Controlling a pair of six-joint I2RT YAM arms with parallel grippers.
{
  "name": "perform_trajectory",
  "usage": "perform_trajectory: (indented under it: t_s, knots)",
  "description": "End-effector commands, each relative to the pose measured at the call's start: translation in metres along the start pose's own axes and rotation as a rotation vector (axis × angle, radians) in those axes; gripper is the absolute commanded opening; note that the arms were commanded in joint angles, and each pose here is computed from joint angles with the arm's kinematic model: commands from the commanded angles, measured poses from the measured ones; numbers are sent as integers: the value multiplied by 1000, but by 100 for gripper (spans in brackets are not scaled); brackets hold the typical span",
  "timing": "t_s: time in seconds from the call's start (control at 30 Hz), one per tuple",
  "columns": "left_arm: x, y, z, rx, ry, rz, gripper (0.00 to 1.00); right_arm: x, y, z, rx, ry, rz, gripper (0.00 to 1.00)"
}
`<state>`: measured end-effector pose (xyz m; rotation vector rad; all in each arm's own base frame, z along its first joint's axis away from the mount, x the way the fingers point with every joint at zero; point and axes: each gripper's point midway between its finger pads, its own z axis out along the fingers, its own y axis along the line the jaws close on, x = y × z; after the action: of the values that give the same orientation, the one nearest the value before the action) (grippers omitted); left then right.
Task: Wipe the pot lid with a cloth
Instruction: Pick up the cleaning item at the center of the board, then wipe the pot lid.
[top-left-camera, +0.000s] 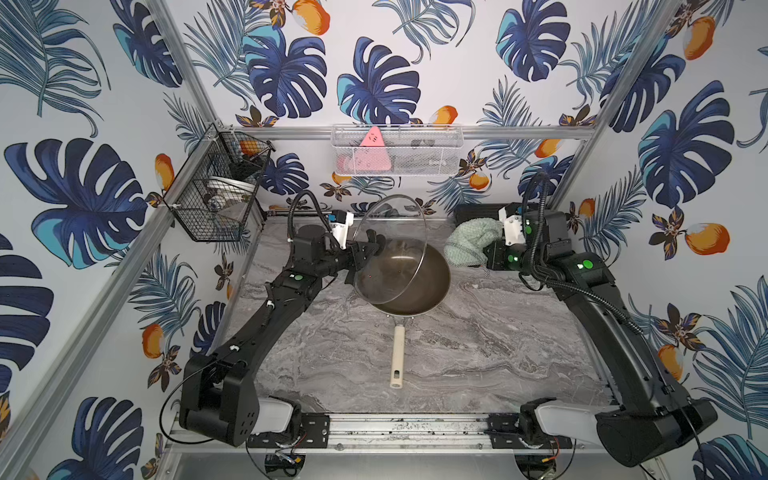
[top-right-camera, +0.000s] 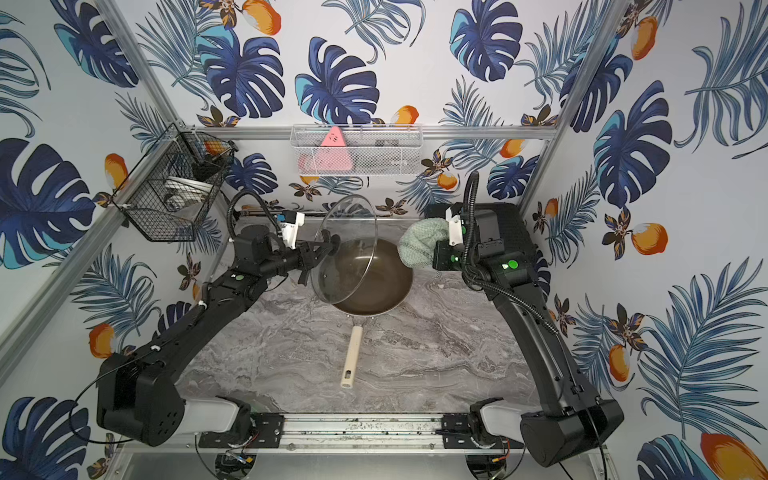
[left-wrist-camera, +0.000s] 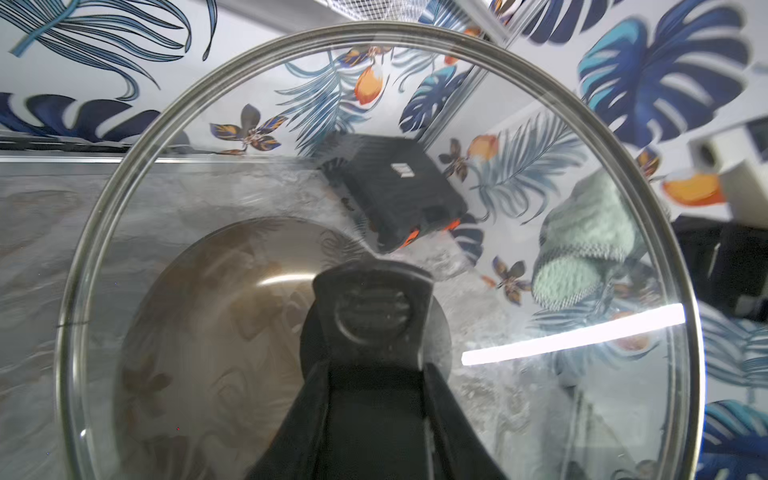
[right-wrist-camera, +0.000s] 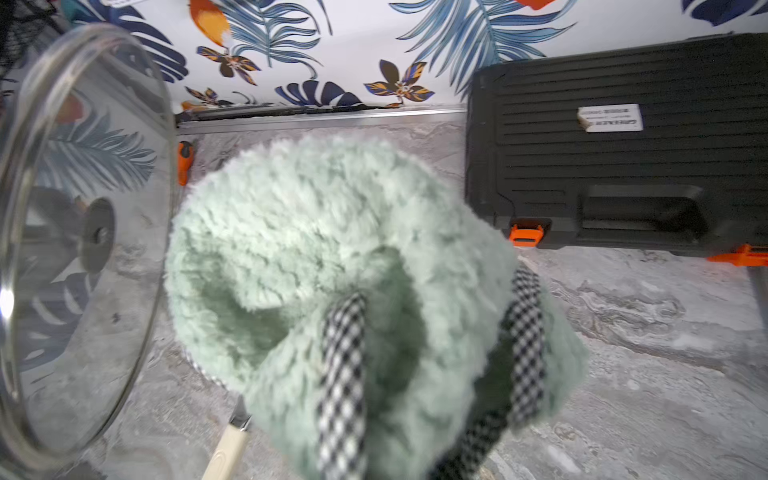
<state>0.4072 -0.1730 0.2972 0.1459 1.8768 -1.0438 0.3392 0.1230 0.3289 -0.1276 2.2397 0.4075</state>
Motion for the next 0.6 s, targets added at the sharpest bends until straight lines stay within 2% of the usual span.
perform_trajectory:
  t_s: [0.0, 0.2, 0.57]
  knots:
    - [-62, -58, -20, 366, -219, -26, 0, -7, 28, -9, -161, -43, -42, 0]
    - [-84, -53, -30, 637, -308, -235, 0, -7, 62, -11, -368, -60, -74, 0]
    - [-81, -57, -21, 692, -196, -289, 0, -32, 86, 12, -509, -104, -116, 0]
